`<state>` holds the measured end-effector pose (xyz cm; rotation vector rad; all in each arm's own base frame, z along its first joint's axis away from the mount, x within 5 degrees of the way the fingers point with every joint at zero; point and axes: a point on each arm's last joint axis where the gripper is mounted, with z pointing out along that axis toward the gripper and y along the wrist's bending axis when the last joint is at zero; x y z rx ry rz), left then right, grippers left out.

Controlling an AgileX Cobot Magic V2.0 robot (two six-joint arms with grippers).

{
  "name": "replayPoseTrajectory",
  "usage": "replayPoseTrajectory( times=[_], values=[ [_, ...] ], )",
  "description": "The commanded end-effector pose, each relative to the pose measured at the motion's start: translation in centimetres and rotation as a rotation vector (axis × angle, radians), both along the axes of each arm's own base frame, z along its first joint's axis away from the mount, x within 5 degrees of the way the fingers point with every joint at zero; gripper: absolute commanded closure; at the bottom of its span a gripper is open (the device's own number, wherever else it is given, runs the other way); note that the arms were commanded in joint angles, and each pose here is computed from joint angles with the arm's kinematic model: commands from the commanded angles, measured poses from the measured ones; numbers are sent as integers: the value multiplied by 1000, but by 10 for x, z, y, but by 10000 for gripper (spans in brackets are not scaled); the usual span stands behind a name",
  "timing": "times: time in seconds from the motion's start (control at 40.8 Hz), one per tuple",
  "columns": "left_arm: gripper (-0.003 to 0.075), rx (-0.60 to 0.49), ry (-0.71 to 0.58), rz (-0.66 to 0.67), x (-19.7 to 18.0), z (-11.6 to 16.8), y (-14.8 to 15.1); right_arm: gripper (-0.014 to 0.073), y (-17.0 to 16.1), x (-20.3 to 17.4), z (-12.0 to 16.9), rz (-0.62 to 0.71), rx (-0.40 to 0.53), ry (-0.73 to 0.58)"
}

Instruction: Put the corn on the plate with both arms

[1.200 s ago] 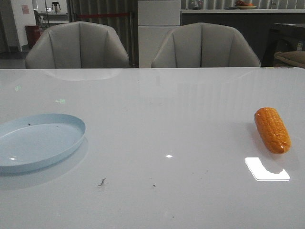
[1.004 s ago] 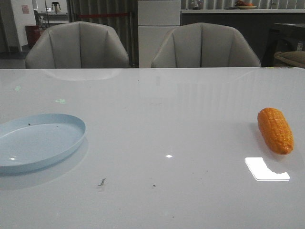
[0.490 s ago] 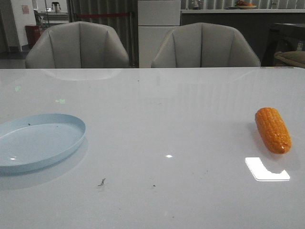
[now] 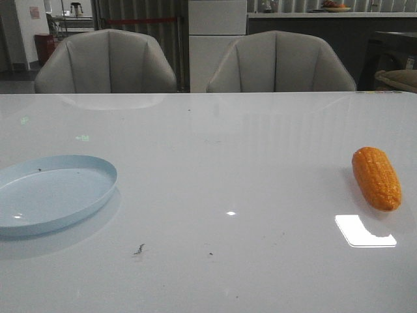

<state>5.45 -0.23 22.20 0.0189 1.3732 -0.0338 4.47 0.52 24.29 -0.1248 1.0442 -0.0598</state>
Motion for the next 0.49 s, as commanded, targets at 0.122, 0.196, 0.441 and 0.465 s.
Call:
replayPoseTrajectory(
  times=[0.122,0.196,0.441,0.465],
  values=[
    [631,5,-269,-22,-15,58,-2,558,2,-25,58,64,37,-248],
    [631,49,-323,-17,-21,83,-3,558,2,-29,83,31,-20,-203],
    [631,172,-402,6,-14,170,-5,558,-2,-10,162,22,70,-7],
    [631,172,-393,7,-10,178,-5,558,-2,-3,167,25,84,23]
  ],
)
